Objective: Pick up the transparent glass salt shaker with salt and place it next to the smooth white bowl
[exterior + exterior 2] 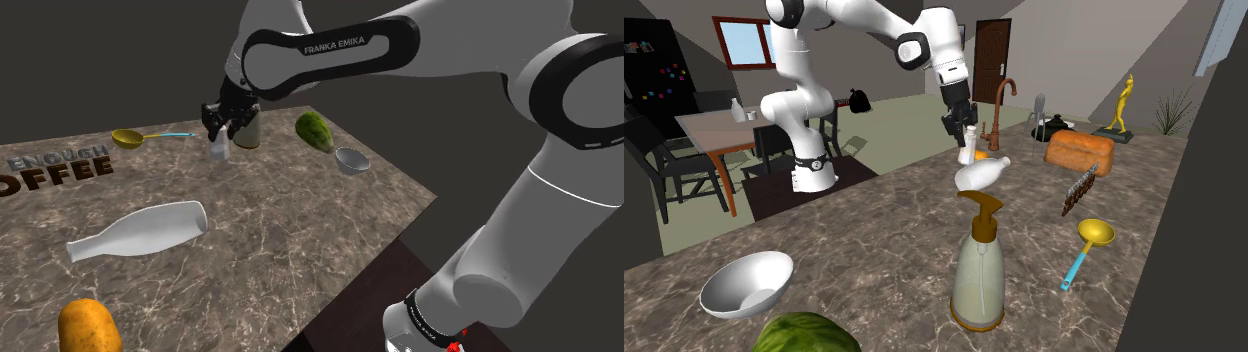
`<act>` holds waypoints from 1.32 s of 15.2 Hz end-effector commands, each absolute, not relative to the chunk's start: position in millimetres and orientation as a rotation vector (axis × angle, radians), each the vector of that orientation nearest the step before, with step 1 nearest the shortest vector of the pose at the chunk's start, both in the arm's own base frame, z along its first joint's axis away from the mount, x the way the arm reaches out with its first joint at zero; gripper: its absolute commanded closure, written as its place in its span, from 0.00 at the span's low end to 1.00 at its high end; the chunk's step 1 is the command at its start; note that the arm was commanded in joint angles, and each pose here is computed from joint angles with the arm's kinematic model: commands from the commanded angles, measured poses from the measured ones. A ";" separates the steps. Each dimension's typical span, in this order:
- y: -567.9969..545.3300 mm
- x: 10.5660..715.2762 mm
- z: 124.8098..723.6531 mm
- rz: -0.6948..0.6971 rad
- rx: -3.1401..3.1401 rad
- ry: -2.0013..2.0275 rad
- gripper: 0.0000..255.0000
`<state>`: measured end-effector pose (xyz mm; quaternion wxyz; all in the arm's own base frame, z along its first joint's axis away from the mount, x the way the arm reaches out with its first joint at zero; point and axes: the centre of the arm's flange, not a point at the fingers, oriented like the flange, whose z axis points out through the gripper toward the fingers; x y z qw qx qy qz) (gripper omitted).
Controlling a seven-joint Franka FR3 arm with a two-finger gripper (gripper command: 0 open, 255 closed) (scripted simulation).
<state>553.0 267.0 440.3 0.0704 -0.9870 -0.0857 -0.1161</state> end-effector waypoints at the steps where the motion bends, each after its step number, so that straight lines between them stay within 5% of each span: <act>1: 239.8 546.4 442.2 -0.350 -2.969 -0.259 1.00; 20: -6.0 496.3 442.9 -0.350 -2.969 -0.259 1.00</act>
